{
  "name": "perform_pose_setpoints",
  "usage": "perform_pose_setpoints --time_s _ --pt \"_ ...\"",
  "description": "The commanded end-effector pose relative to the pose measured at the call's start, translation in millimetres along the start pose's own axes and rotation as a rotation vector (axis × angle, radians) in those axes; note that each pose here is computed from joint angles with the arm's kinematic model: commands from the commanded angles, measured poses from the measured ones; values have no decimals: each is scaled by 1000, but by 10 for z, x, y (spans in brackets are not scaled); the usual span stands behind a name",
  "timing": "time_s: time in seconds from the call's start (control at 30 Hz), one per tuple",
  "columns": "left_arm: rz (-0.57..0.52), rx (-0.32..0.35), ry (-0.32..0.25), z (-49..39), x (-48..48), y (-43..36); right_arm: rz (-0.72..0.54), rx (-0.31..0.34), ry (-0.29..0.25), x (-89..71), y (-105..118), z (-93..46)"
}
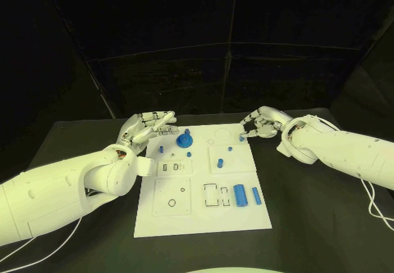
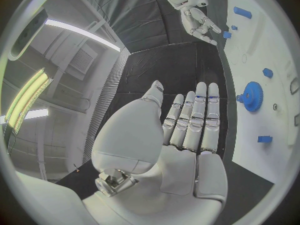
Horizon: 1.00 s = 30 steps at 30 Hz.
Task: Assemble the parts on the task board
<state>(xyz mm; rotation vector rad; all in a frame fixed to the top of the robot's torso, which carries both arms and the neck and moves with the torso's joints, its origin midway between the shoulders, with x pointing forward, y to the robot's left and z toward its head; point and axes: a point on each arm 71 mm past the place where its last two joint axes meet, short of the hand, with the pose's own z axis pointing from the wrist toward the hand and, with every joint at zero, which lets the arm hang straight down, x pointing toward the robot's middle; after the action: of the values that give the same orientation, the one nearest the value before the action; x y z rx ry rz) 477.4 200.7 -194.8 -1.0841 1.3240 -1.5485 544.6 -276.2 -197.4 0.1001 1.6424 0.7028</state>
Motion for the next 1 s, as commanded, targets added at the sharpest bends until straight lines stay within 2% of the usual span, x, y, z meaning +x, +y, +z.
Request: perform_pose_setpoints --time_s 0.03,1.0 --pt "-3 8 15 4 19 -6 -2 -26 55 54 -14 -2" --pt "0 4 8 11 -6 19 -3 -6 92 191 -94 15"
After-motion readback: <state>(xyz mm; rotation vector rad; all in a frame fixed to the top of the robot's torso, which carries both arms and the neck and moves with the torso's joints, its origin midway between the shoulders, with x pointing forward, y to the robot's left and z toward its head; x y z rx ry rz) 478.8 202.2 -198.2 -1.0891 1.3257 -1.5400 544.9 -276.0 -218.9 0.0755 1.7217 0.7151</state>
